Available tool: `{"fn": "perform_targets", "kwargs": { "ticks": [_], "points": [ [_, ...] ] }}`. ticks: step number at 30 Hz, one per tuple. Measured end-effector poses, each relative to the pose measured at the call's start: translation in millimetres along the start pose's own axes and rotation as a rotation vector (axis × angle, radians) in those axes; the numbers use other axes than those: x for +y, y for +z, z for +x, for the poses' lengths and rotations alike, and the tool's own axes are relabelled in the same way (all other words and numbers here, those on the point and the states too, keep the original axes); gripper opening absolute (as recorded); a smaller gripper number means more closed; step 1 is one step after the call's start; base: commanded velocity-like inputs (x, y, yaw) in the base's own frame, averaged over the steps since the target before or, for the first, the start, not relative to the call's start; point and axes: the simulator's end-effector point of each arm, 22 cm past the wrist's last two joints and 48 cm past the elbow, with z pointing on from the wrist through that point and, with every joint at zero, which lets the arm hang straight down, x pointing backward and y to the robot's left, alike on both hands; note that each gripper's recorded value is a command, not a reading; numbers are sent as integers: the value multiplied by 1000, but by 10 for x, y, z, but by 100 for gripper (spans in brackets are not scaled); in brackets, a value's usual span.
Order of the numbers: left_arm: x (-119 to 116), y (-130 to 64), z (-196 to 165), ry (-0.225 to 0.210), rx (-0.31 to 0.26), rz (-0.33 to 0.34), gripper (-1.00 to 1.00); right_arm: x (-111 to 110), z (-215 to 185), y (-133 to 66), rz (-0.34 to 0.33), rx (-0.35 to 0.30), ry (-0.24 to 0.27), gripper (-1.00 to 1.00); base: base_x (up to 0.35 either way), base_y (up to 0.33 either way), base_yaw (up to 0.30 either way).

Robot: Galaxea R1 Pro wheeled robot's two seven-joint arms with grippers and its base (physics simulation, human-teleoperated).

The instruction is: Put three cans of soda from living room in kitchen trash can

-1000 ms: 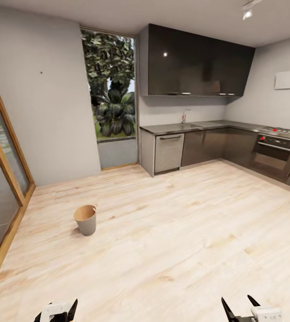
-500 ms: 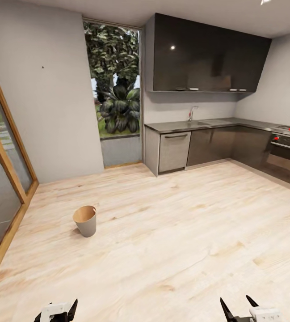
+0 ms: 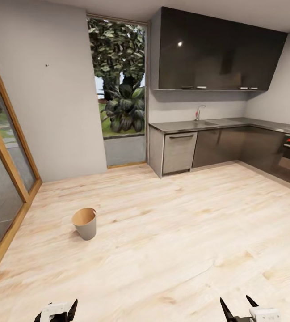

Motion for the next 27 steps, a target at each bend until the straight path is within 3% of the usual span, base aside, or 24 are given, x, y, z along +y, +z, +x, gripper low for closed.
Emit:
{"fn": "perform_targets", "kwargs": {
  "ticks": [27],
  "points": [
    [0,0,1,0,0,0,100,75,14,6,0,-2,18,100,160,-112,241]
  ]
}}
